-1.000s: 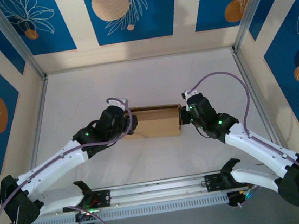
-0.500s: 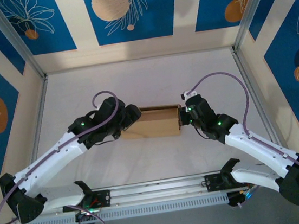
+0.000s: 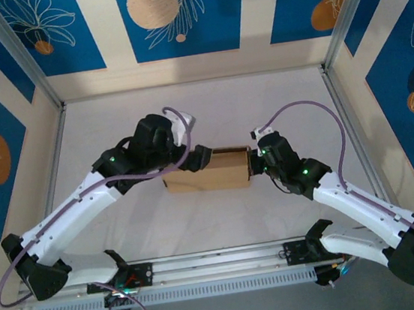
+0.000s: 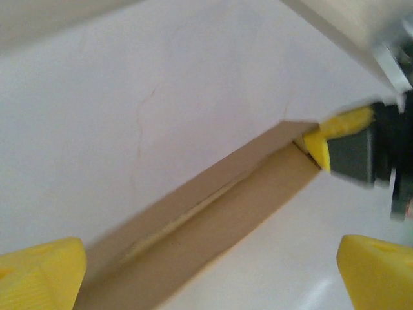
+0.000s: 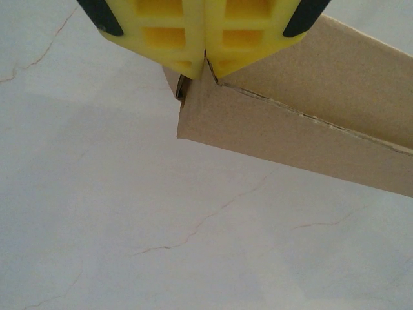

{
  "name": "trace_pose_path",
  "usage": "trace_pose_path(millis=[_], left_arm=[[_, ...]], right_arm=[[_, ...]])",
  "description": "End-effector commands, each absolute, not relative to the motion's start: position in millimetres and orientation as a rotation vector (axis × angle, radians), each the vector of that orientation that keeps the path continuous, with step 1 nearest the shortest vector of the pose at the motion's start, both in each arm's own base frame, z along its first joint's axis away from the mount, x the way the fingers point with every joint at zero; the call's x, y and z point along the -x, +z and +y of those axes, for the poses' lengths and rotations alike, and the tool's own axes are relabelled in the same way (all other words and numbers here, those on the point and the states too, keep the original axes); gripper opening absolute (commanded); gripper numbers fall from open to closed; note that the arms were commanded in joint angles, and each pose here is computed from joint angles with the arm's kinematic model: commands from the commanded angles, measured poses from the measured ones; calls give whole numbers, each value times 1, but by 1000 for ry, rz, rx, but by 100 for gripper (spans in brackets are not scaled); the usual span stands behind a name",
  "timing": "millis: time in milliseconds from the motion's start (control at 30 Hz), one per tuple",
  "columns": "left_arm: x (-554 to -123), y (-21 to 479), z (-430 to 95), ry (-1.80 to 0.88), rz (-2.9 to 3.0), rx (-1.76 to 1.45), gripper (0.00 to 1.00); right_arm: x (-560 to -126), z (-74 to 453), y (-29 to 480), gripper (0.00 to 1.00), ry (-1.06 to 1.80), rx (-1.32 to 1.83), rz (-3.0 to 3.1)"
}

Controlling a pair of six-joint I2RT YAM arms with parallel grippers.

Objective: Fold the paper box

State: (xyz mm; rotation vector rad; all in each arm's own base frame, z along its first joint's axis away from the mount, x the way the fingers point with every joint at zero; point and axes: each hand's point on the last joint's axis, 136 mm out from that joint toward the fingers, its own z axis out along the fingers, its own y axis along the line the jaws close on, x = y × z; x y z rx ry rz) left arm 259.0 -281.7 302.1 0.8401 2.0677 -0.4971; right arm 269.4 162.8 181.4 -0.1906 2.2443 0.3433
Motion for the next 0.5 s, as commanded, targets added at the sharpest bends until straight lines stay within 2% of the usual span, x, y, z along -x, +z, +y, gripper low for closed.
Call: trace_pose_path(millis=[0, 67, 133, 267, 467], left_arm=[[-246, 279, -299, -267, 1598, -1540, 100], [-246, 258, -307, -281, 1518, -1658, 100], [-248, 248, -312, -409, 1508, -1691, 100], [-253, 254, -320, -635, 1519, -1699, 100], [-269, 232, -324, -578, 1527, -1783, 100]], right_arm=[[-252, 161, 148, 0, 340, 272, 2382], [-253, 161, 147, 0, 354, 274, 2389], [-253, 161, 147, 0, 366, 270, 2393], [-253, 159, 147, 0, 377, 267, 2403], [-253, 161, 144, 0, 396, 269, 2409]])
